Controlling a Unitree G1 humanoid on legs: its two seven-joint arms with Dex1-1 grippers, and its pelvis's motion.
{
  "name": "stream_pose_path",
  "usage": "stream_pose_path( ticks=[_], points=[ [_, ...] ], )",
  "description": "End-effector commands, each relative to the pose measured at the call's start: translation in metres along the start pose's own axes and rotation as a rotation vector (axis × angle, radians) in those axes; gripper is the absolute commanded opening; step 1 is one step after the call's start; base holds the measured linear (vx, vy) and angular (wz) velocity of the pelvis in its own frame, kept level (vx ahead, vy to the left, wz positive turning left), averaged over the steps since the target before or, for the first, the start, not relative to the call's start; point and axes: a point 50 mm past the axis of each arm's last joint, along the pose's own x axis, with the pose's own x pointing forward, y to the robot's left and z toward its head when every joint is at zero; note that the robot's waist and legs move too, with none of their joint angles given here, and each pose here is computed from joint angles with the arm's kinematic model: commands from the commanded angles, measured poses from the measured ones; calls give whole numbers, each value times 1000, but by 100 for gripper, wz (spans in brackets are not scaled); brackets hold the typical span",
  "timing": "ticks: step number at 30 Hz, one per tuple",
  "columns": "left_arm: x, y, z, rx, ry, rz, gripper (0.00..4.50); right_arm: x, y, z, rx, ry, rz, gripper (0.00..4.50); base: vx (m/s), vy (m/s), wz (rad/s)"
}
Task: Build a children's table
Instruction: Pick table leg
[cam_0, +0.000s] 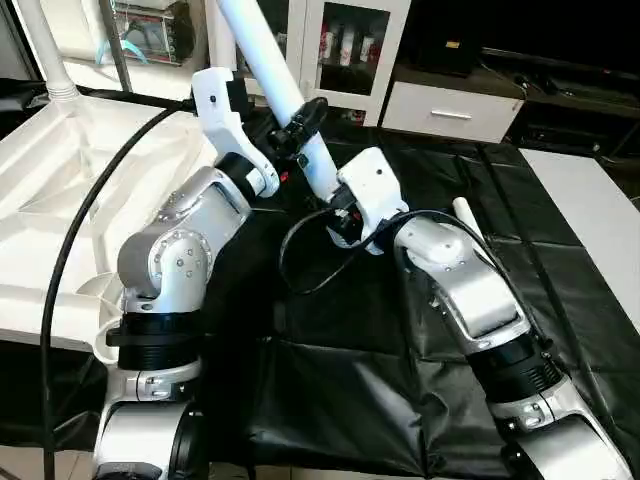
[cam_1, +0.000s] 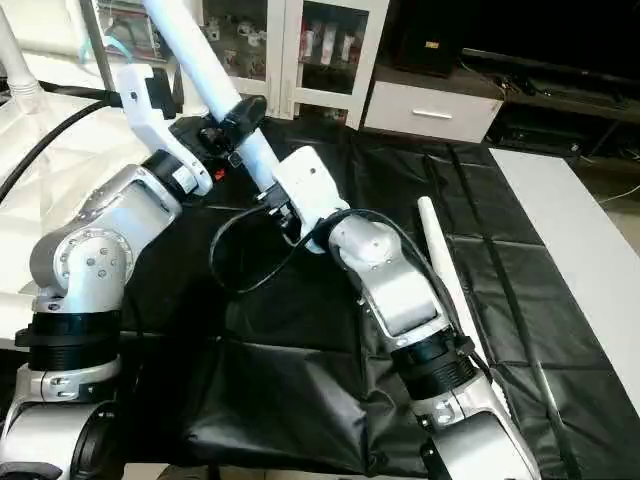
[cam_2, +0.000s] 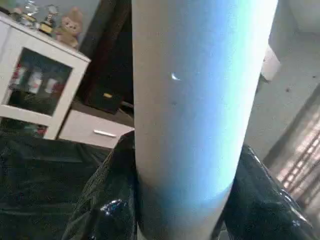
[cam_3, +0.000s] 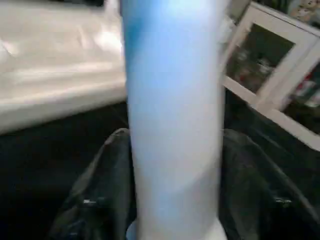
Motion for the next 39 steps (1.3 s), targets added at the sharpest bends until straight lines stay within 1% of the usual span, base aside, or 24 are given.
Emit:
stream_pose_path(
  ticks=[1,4,5,6,7,8,9,10,11,13,14,16,19,21,25,26,27,28,30,31,33,34,36,39],
  points=[
    [2,1,4,9,-7,16,183,-7,-10,14,116,-89,15,290,0,0,0],
    [2,2,5,11,-9,19,183,-11,-12,18,158,-128,66,309,0,0,0],
    [2,2,6,11,-10,21,183,-20,-17,23,200,-169,152,321,0,0,0],
    [3,2,6,11,-11,21,183,-24,-19,25,209,-179,176,333,0,0,0],
    [3,2,7,12,-12,22,183,-27,-22,26,218,-187,198,333,0,0,0],
    [3,2,7,11,-11,17,183,-33,-27,28,233,-193,222,347,0,0,0],
    [4,2,8,11,-10,16,183,-34,-29,28,235,-194,224,347,0,0,0],
    [4,1,9,12,-9,10,183,-41,-38,30,243,-198,233,354,0,0,0],
    [4,0,9,11,-6,3,183,-47,-45,31,255,-199,239,380,0,0,0],
    [4,-1,11,16,1,-16,183,-62,-62,35,268,-202,244,384,0,0,0],
    [4,-2,12,16,2,-30,183,-73,-73,37,272,-194,241,390,0,0,0],
    [4,-2,12,16,2,-34,183,-76,-76,37,272,-191,243,423,0,0,0],
    [4,-4,11,11,8,-52,183,-82,-86,34,255,-154,199,435,0,0,0],
    [5,-7,10,-1,16,-90,183,-83,-91,32,266,-149,165,443,0,0,0],
    [3,-16,8,-37,39,-214,183,-83,-90,33,289,-157,176,450,0,0,0],
    [2,-20,7,-58,51,-276,183,-84,-86,33,297,-158,206,450,0,0,0],
    [2,-20,7,-58,51,-276,183,-84,-86,33,297,-158,206,450,0,0,0],
    [-1,-24,6,-54,74,-365,183,-84,-79,32,299,-142,266,450,0,0,0],
    [-4,-28,5,-24,130,-492,183,-86,-64,28,272,-92,391,450,0,0,0],
    [-4,-28,5,-24,130,-492,183,-86,-64,28,272,-92,391,450,0,0,0],
    [-6,-31,4,27,185,-586,183,-87,-54,25,242,-51,469,450,0,0,0],
    [-6,-31,4,27,185,-586,183,-87,-54,25,242,-51,469,450,0,0,0],
    [-6,-31,5,80,232,-629,183,-87,-49,24,215,-26,510,450,0,0,0],
    [-5,-32,6,99,244,-648,183,-87,-47,22,192,-6,526,450,0,0,0]
  ],
)
